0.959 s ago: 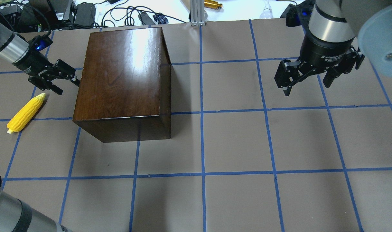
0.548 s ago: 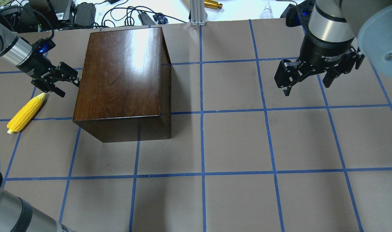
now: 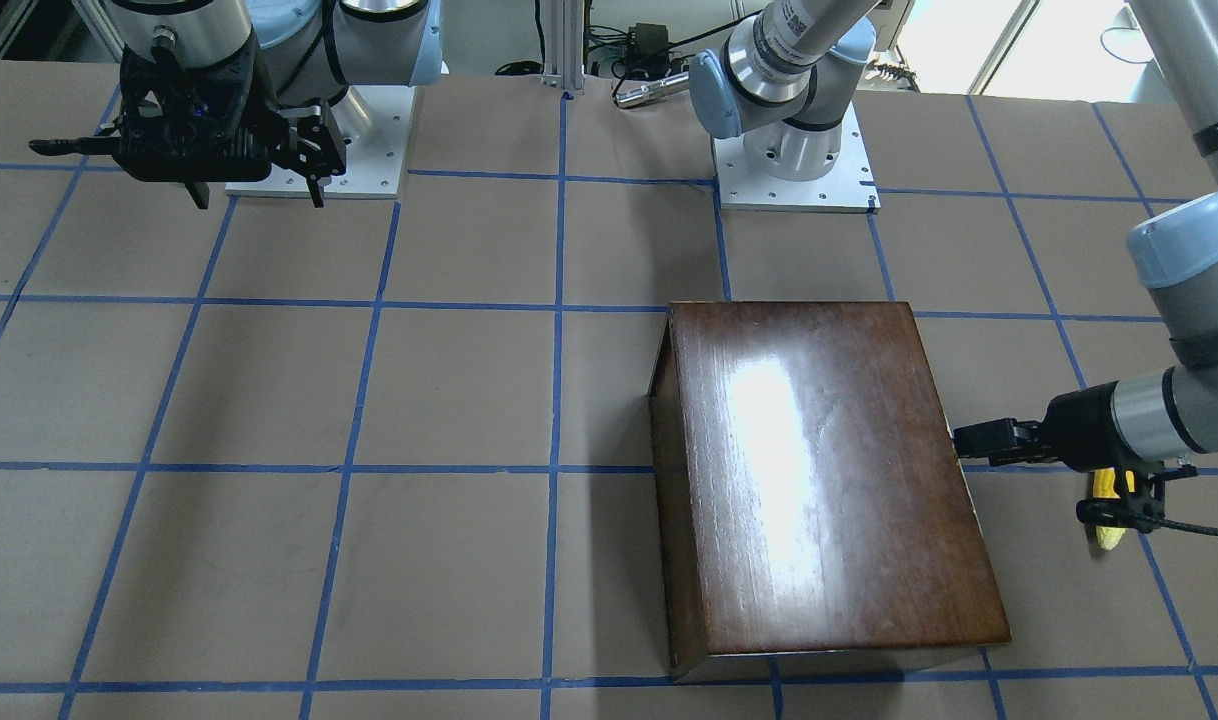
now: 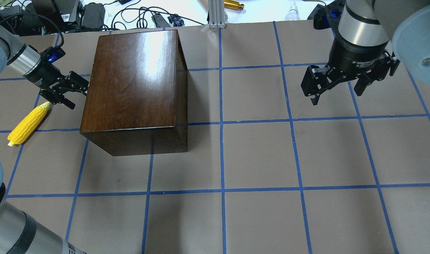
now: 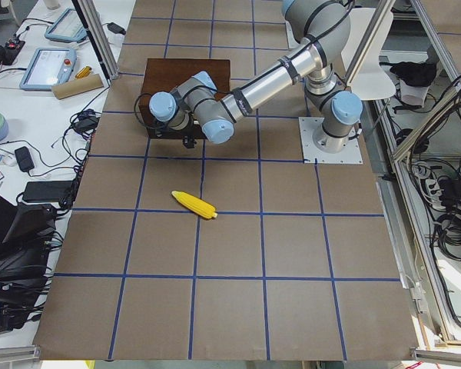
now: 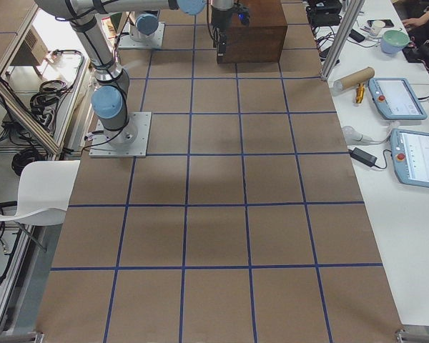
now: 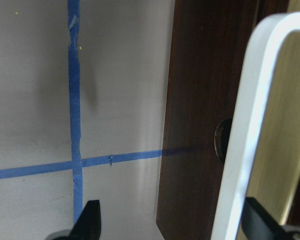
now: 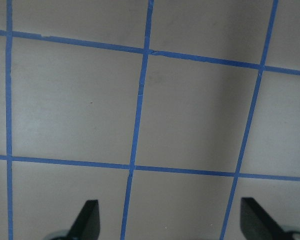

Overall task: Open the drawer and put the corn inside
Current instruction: 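Hook the left gripper onto the white drawer handle, then pull the drawer outward with the left gripper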

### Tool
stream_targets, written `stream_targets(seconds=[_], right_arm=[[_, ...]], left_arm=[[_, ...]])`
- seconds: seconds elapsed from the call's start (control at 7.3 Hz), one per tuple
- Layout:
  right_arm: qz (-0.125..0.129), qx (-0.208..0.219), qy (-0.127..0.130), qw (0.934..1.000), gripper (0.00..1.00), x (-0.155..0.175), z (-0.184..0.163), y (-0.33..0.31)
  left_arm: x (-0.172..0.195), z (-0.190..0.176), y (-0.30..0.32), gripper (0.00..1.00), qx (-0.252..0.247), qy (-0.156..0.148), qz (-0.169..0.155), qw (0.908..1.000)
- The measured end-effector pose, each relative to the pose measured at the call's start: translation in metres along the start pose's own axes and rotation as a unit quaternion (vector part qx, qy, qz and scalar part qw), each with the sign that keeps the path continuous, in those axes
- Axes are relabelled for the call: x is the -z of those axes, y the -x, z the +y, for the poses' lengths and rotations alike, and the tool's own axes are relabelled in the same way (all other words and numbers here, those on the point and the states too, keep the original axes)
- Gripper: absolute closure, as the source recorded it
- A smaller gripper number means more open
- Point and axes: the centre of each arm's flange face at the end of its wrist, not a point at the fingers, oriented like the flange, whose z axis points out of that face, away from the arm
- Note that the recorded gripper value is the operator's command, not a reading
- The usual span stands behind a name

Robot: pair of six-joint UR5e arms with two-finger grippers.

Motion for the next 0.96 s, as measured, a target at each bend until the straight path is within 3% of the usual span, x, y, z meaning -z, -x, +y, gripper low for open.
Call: stream_targets(seconds=[0.96], right_arm=[[0.0,0.0,0.0,1.0,0.0,0.0001,0.0001,0.0]], left_arm=[[0.005,-0.0009,0.0098,0.0,-0.007,-0.01,-0.008,0.9999]])
